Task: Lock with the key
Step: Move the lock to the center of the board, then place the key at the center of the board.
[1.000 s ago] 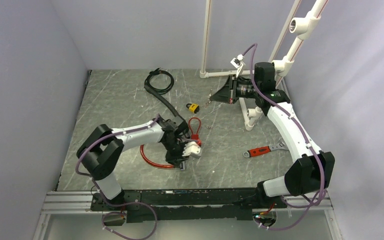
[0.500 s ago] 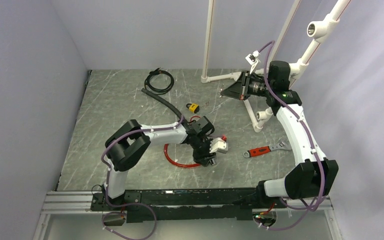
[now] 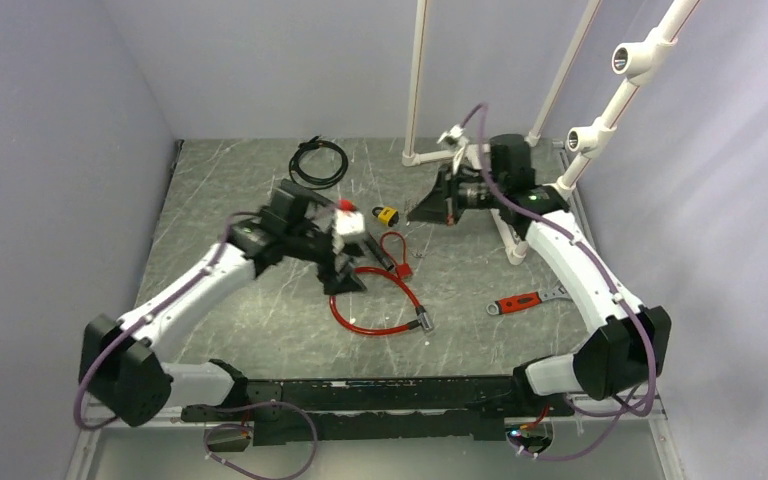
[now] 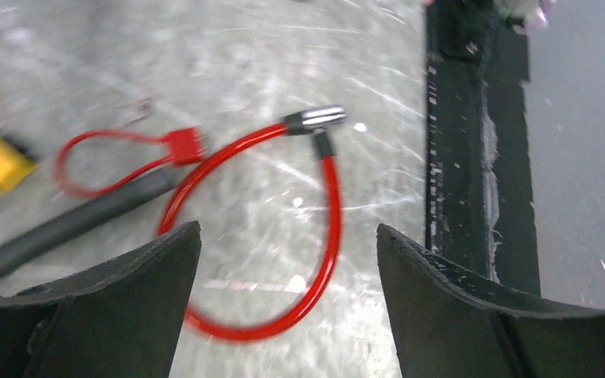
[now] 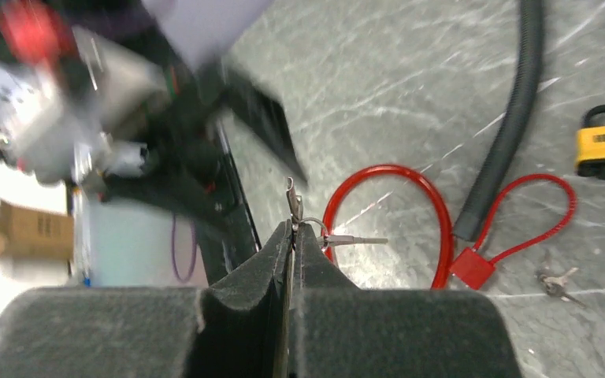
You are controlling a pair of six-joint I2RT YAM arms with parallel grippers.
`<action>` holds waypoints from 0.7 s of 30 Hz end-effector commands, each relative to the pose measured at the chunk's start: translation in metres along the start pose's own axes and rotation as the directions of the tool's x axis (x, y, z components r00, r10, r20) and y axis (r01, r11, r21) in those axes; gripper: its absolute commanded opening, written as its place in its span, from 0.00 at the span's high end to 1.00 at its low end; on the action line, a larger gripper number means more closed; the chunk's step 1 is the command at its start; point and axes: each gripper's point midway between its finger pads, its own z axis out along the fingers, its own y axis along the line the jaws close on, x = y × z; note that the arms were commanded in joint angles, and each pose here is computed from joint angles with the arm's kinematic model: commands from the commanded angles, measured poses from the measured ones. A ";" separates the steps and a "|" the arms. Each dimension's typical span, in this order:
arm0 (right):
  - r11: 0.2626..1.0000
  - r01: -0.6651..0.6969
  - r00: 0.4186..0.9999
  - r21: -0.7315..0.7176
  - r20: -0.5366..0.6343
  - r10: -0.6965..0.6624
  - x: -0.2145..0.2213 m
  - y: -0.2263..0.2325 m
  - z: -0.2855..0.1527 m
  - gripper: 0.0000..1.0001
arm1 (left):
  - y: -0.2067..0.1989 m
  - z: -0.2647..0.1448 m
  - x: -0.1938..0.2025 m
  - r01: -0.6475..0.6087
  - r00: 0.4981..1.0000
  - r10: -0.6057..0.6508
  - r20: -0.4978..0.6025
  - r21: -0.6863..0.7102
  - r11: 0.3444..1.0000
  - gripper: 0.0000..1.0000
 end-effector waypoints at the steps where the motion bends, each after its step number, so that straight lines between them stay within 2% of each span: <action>1: 0.976 0.216 0.963 -0.030 -0.158 -0.218 0.047 0.001 0.028 1.00 | 0.008 -0.070 -0.013 0.216 0.974 -0.210 0.086 -0.074 0.974 0.13; 5: 0.942 0.319 0.880 -0.104 -0.336 -0.335 0.114 -0.004 0.052 1.00 | 0.037 -0.115 -0.009 0.303 0.952 -0.276 0.133 -0.281 0.911 0.09; 9: 0.918 0.364 0.811 -0.156 -0.432 -0.395 0.159 -0.011 0.069 1.00 | 0.074 -0.151 0.009 0.477 0.879 -0.416 0.233 -0.431 0.766 0.01; 12: 0.911 0.370 0.772 -0.179 -0.486 -0.409 0.186 -0.020 0.078 1.00 | 0.091 -0.166 0.027 0.598 0.801 -0.520 0.297 -0.453 0.661 0.00; 14: 0.905 0.378 0.745 -0.194 -0.517 -0.422 0.202 -0.026 0.082 1.00 | 0.098 -0.171 0.033 0.644 0.764 -0.555 0.329 -0.452 0.618 0.01; 16: 0.900 0.388 0.718 -0.201 -0.547 -0.431 0.217 -0.032 0.085 1.00 | 0.101 -0.173 0.037 0.662 0.747 -0.568 0.345 -0.454 0.596 0.01; 21: 0.906 0.381 0.699 -0.183 -0.584 -0.412 0.236 -0.049 0.090 1.00 | 0.103 -0.171 0.045 0.678 0.732 -0.583 0.353 -0.460 0.573 0.01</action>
